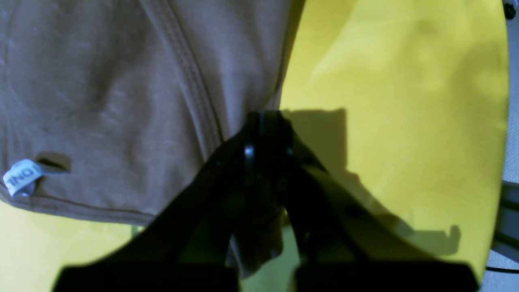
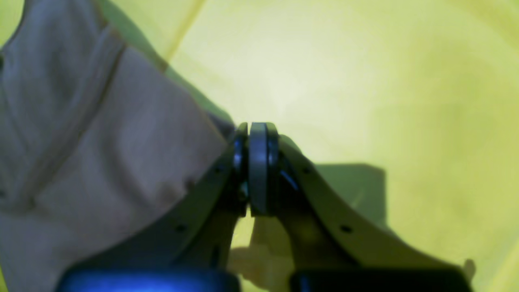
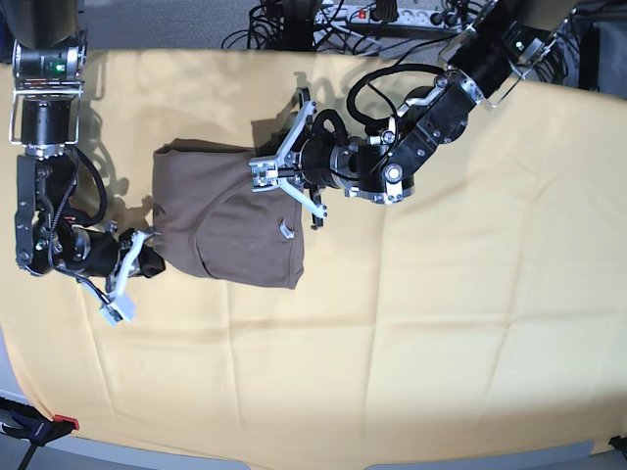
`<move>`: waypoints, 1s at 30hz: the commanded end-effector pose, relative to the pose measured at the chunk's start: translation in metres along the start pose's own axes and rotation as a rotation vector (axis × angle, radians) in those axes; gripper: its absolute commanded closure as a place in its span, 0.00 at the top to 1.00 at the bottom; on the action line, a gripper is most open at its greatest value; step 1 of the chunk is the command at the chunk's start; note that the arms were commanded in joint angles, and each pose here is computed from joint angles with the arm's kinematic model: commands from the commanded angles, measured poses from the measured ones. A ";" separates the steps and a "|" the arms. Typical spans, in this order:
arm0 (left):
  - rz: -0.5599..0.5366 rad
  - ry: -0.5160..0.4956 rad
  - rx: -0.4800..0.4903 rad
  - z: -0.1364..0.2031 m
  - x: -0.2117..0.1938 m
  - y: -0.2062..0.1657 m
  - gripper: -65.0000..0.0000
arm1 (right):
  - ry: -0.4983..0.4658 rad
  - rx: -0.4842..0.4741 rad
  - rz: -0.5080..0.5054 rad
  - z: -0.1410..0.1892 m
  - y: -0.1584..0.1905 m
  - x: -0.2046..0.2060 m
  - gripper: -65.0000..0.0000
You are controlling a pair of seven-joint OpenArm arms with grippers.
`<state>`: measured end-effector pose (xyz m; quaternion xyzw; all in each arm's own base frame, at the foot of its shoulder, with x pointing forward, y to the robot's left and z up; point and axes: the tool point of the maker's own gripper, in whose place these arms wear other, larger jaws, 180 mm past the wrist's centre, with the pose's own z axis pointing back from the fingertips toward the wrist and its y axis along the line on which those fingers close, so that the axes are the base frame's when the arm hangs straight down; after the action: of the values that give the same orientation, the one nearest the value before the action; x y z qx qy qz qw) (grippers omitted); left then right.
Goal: Fold the T-shirt properly
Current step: 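Push the folded bundle's sides with both grippers to square it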
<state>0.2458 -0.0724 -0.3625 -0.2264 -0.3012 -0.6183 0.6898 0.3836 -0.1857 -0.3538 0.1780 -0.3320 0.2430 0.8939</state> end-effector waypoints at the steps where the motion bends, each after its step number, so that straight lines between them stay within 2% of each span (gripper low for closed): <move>1: -0.020 0.011 0.065 0.006 0.003 0.023 0.00 | -0.053 -0.005 0.021 0.011 -0.005 0.020 0.00; 11: -0.018 0.099 0.163 0.014 -0.013 0.090 0.00 | -0.043 0.037 0.059 0.014 0.025 -0.003 0.00; 14: -0.049 0.132 0.218 0.024 -0.012 0.115 0.00 | -0.036 0.044 0.083 0.018 0.036 -0.011 0.00; 19: -0.081 0.064 0.279 0.035 0.001 0.147 0.00 | -0.014 0.086 0.123 0.023 0.070 -0.036 0.00; 22: -0.069 0.083 0.300 0.037 -0.007 0.162 0.00 | -0.024 0.098 0.158 0.029 0.085 -0.038 0.00; 26: -0.022 0.134 0.339 0.052 -0.007 0.175 0.00 | -0.079 0.035 0.159 0.042 0.072 -0.020 0.00; 30: 0.102 0.076 0.334 0.083 0.003 0.181 0.00 | -0.138 -0.030 0.132 0.058 0.051 -0.009 0.00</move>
<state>0.4010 0.0046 -0.3090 -0.1097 -0.3376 -0.5345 0.7670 0.3127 -0.1741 -0.3253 0.1587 -0.3845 0.2794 0.8654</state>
